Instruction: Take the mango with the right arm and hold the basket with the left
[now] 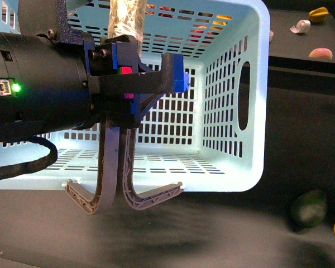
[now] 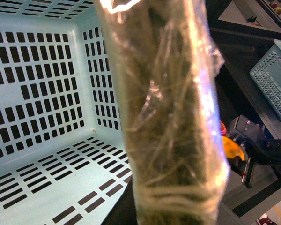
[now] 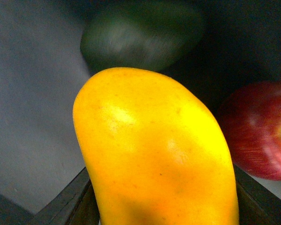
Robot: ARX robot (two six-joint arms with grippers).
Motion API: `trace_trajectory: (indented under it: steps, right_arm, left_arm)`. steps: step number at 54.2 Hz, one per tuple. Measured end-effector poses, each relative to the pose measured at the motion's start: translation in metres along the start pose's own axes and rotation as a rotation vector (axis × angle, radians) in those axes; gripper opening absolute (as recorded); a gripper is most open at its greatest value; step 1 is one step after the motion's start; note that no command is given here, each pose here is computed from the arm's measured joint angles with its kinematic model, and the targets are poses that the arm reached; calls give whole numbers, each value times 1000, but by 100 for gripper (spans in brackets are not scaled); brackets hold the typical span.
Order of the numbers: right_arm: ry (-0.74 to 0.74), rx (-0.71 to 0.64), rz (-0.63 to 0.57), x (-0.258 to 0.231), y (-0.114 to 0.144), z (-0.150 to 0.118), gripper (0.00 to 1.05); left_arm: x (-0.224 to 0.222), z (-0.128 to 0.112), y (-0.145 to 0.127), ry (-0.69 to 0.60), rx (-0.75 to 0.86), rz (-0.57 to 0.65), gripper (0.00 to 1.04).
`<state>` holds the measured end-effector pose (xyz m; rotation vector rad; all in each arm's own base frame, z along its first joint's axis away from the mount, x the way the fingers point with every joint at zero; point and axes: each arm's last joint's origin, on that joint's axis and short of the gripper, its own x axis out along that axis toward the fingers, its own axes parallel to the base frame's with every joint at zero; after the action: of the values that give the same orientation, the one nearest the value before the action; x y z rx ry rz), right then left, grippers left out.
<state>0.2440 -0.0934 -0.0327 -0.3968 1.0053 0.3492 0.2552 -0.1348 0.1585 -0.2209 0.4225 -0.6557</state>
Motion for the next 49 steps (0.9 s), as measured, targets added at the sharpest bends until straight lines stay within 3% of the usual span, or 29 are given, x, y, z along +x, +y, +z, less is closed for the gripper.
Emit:
trace_trajectory:
  steps: [25, 36, 49]
  right_arm:
    - [-395, 276, -119, -93, 7, 66, 59]
    - [-593, 395, -98, -132, 38, 115, 59]
    - [-686, 414, -35, -146, 74, 156, 59]
  left_arm:
    - [0, 0, 0, 0, 0, 0, 8]
    - [0, 0, 0, 0, 0, 0, 8]
    - [0, 0, 0, 0, 0, 0, 8]
